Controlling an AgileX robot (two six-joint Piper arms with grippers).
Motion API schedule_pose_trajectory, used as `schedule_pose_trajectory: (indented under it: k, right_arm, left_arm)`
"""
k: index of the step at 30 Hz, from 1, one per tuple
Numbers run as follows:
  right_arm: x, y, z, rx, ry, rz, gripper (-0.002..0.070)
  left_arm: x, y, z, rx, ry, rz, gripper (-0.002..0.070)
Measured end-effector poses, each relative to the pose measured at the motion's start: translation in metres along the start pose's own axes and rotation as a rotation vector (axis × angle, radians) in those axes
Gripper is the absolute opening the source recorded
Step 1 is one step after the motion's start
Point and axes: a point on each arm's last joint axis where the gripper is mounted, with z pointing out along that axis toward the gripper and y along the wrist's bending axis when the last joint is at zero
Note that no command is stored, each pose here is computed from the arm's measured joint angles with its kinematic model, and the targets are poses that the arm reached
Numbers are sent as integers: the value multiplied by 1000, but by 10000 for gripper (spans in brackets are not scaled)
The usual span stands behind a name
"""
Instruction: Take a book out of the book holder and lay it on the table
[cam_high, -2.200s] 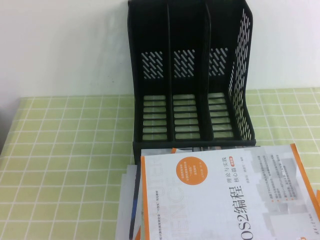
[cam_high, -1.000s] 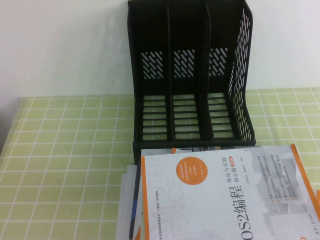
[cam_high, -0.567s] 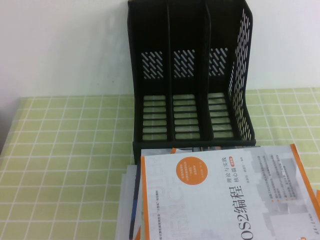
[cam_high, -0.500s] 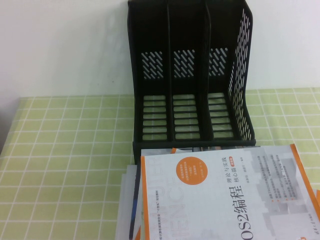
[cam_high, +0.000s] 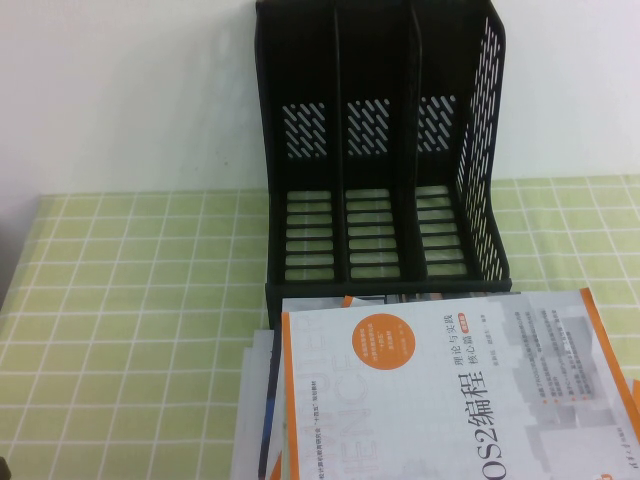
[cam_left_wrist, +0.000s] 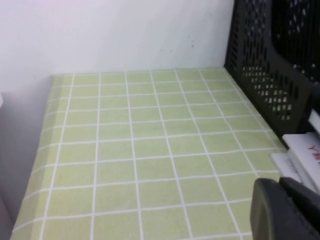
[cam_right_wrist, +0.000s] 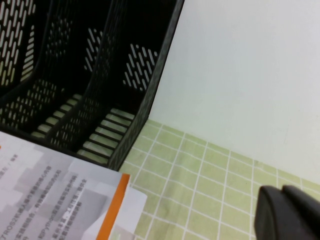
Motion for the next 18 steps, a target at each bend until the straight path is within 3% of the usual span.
schedule_pose_trajectory:
  k: [4, 18]
  right_arm:
    - [0, 0, 0, 0, 0, 0, -1]
    - [0, 0, 0, 0, 0, 0, -1]
  left_arm:
    - [19, 3, 11, -4, -32, -40, -3]
    - [28, 3, 12, -12, 54, -75, -3]
